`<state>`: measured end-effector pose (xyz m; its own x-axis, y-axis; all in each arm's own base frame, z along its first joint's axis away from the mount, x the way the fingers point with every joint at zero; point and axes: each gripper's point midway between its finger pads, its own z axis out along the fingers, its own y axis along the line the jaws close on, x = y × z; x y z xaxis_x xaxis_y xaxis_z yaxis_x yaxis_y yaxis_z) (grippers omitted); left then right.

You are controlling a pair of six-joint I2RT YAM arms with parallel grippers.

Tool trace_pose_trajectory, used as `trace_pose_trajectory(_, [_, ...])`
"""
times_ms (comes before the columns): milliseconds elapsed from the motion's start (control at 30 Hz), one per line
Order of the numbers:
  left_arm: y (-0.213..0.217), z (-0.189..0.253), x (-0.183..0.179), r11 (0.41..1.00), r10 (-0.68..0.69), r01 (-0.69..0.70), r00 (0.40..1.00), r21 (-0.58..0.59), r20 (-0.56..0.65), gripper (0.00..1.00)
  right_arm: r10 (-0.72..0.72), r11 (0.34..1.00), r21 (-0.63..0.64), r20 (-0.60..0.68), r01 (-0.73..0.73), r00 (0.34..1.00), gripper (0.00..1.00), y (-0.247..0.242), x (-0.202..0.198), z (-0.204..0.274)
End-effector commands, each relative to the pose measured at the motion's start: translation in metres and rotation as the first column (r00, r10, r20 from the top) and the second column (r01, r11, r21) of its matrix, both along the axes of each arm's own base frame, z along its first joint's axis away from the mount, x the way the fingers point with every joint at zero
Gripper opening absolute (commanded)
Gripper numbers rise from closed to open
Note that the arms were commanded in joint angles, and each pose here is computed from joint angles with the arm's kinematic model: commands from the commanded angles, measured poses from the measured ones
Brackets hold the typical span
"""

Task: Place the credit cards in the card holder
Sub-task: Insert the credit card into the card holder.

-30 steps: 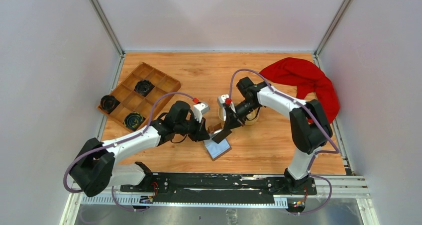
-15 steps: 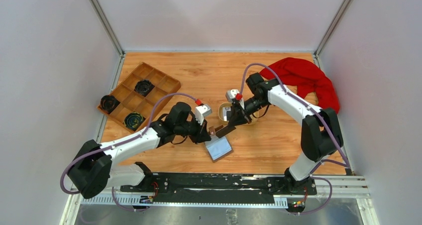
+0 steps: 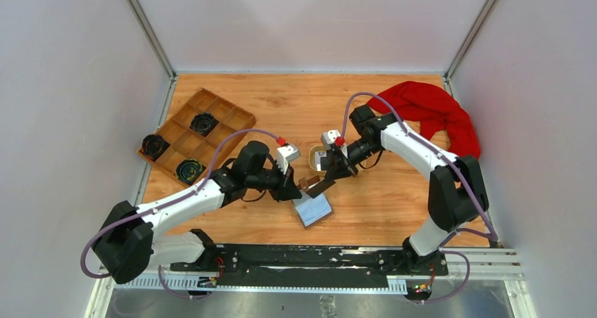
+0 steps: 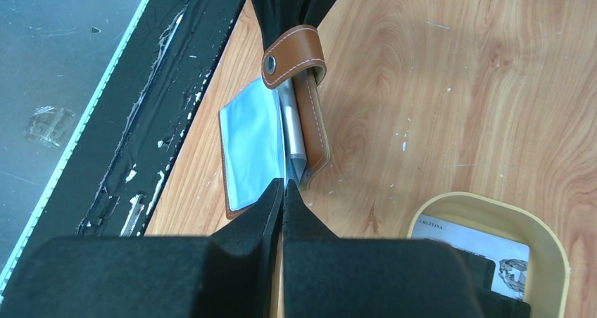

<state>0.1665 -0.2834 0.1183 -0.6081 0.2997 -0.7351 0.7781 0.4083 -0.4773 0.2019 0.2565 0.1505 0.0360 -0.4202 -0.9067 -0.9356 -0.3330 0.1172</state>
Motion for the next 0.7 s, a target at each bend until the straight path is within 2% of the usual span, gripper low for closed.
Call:
trace_pose_trajectory(0, [-0.005,0.033,0.000,0.998,-0.031,0.034,0.998,-0.050,0.062,0.00,-0.008,1.000,-0.009,0.024,0.009,1.000,0.00,-0.008,-0.002,0.005])
trace_pose_trajectory(333, [-0.004,0.038,0.000,0.998,-0.049,0.052,0.995,-0.034,0.089,0.00,-0.025,0.998,-0.065,-0.051,0.021,0.998,0.00,-0.009,-0.001,-0.004])
trace_pose_trajectory(667, [-0.015,0.039,0.006,0.997,-0.023,0.025,0.999,-0.067,0.025,0.00,-0.051,0.995,-0.087,-0.163,0.037,0.985,0.00,0.004,-0.004,-0.007])
